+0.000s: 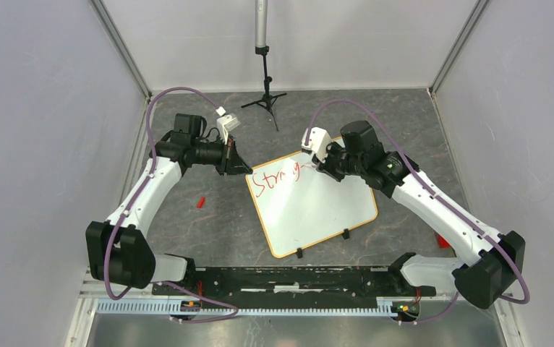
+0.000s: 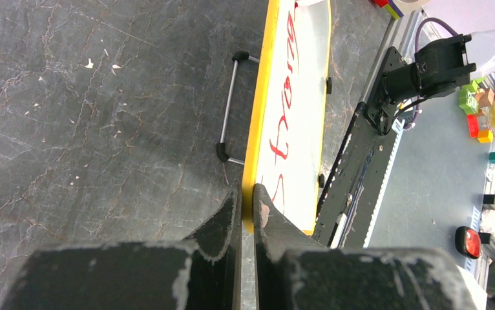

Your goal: Write a sentence on the whiteboard

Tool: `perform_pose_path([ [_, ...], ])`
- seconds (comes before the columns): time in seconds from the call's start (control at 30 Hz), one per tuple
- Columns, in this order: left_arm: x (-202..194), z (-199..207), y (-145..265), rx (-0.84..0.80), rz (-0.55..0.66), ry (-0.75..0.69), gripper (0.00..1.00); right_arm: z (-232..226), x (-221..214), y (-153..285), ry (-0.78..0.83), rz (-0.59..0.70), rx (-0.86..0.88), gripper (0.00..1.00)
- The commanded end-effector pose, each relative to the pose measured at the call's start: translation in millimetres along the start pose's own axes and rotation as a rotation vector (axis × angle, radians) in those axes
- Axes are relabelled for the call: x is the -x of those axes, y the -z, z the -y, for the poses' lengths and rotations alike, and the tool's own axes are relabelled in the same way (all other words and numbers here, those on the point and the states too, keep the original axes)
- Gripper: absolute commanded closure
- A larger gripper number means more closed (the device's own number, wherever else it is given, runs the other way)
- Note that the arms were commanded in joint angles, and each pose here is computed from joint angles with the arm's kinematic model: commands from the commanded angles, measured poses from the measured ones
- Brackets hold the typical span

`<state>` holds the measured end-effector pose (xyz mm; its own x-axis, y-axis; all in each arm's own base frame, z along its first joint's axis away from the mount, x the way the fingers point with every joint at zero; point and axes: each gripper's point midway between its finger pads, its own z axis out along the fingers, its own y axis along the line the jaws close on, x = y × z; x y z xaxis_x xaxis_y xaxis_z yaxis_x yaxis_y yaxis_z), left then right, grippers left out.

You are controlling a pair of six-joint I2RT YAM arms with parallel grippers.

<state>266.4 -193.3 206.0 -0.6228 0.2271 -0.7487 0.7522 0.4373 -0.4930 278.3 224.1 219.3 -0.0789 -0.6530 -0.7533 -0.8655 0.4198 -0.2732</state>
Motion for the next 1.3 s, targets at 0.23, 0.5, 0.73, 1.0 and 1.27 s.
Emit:
perform_pose_path([
  [0.23,-6.0,12.8,-3.8,-0.054,-0.034,-0.018,0.98,16.6,22.3,2.5,0.003,0.059,-0.045,1.00],
  [0.5,-6.0,12.0,-4.3,-0.054,-0.036,-0.018,0.98,15.8,28.3,-0.8,-0.001,0.076,-0.027,1.00],
  [0.73,-5.0,11.7,-4.1,-0.051,-0.035,-0.021,0.98,2.4,23.4,-6.9,-0.007,0.068,0.036,1.00],
  [1.0,-7.3,11.9,-3.5,-0.049,-0.042,-0.021,0.97,-8.0,4.3,-5.5,-0.011,0.033,0.046,1.00],
  [1.27,-6.4,11.8,-3.3,-0.047,-0.041,-0.022,0.98,-14.6,-12.6,2.4,-0.010,0.003,0.036,1.00],
])
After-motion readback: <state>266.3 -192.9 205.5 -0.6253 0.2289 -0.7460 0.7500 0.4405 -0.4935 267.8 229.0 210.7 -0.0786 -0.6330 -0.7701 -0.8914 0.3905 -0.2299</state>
